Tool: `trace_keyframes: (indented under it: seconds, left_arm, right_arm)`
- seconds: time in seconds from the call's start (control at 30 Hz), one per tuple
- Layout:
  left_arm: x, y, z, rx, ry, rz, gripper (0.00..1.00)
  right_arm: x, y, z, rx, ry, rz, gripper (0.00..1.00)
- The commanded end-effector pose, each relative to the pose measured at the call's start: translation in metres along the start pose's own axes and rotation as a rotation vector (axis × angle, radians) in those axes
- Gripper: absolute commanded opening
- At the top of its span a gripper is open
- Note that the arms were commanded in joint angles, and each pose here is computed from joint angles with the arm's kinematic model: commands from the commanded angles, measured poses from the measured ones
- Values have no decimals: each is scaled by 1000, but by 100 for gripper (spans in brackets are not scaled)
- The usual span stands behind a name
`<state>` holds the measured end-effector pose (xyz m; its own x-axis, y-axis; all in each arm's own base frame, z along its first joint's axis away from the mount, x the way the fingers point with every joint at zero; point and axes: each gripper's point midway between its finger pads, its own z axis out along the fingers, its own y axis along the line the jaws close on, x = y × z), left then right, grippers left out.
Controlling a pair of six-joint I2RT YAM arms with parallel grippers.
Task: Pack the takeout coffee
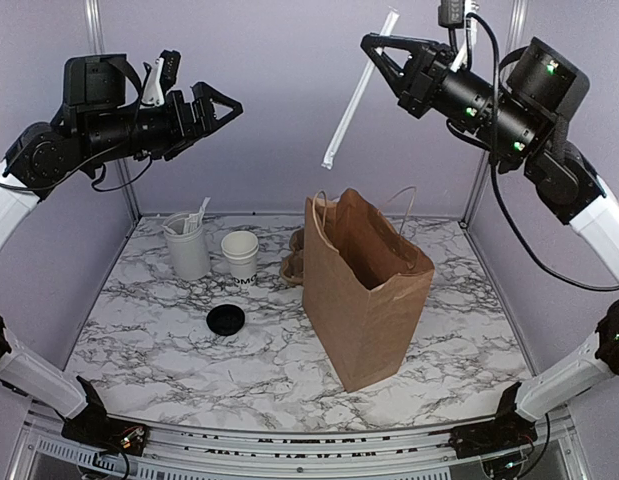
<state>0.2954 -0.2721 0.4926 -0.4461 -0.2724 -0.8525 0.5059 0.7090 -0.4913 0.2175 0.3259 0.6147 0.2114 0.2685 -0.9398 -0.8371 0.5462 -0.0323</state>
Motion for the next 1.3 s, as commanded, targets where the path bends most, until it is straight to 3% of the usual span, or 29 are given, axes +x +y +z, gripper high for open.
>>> trace_keyframes:
  seconds: [0.0,0.4,1.0,1.1,1.17,1.27]
  left_arm:
    - [-8,-5,-4,20,-39,12,99]
    - [12,5,5,3,0,5,99]
    - [28,17,10,-19,23,-2,99]
    - [30,17,11,-19,25,-5,99]
    - [31,18,11,-21,28,-4,99]
    - [33,20,12,-27,27,-6,99]
  right_arm:
    - [15,-25,-13,103,38,8,8]
    - [121,-66,-13,223,234,39,7]
    - [152,-68,1,222,292,46,11]
    - [149,-68,1,223,290,45,18]
    - [146,-68,0,228,286,43,28]
    - [141,-72,-2,248,280,41,56]
